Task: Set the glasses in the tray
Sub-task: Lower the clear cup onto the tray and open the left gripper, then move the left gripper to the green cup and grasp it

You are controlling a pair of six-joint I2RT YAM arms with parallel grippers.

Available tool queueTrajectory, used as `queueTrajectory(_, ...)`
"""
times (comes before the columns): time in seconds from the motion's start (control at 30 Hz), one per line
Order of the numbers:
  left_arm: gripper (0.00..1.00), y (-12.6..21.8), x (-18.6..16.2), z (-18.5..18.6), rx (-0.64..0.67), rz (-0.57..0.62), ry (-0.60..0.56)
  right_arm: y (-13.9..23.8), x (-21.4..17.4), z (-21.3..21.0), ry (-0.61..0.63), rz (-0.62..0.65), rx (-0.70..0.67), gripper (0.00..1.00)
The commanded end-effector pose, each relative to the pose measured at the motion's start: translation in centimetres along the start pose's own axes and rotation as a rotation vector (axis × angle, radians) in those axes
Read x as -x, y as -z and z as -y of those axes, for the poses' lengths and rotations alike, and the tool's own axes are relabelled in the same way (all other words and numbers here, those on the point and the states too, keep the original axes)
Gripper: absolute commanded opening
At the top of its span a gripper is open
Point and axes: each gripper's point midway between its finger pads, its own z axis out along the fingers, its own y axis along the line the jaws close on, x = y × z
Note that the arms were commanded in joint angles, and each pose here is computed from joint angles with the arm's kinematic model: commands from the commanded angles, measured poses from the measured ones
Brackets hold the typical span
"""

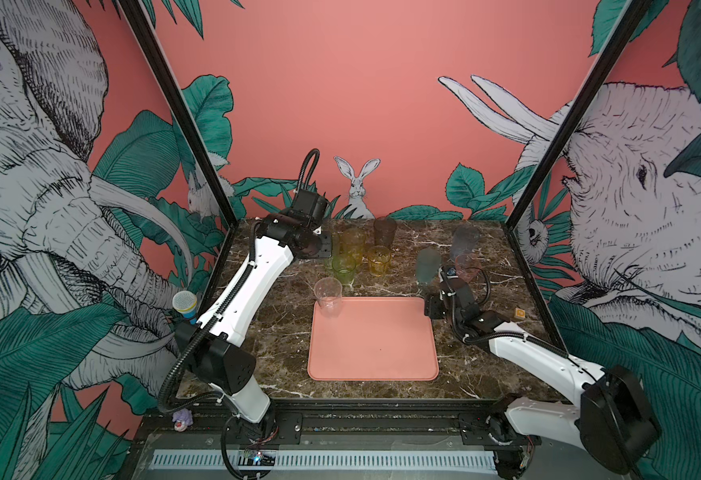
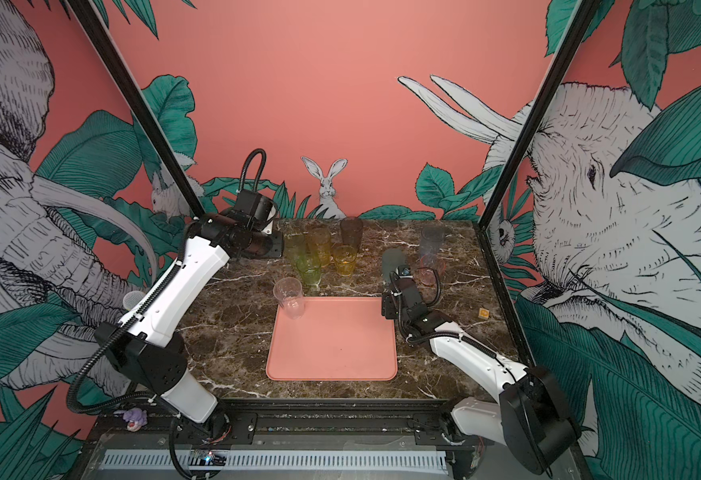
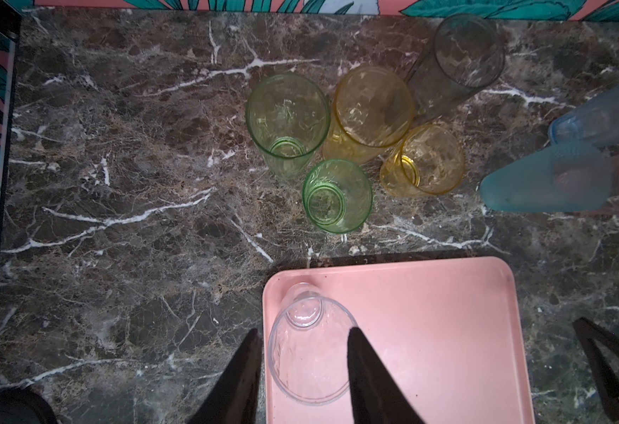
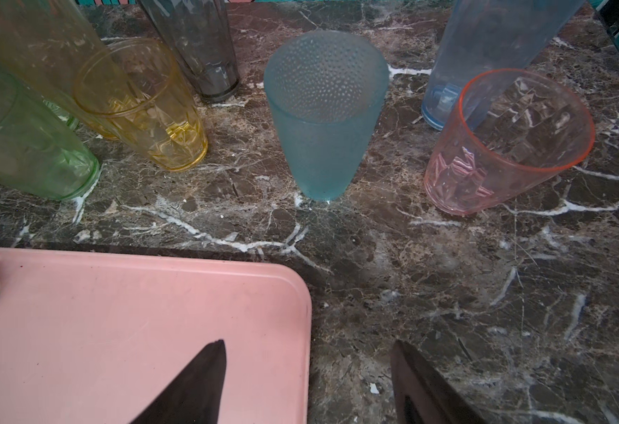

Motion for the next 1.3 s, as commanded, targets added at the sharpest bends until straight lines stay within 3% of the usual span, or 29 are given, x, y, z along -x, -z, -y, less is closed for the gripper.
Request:
queueTrajectory(0.0, 0.43, 0.4, 0.7, -0.3, 0.036, 0.006, 0.001, -0.3, 0.0, 0.4, 0.000, 0.007, -0.018, 0.73)
queueTrajectory(0.33, 0.54, -1.3, 3.3, -1.1, 0.088, 0.023, 0.046, -0.3, -0.1, 0.1, -0.004, 0.006, -0.001, 0.73)
queueTrajectory(1.27, 0.56, -12.3, 5.1, -5.1, 0.118, -0.109, 0.180, -0.6, -0.3, -0.2, -0.007, -0.010, 0.008, 0.74)
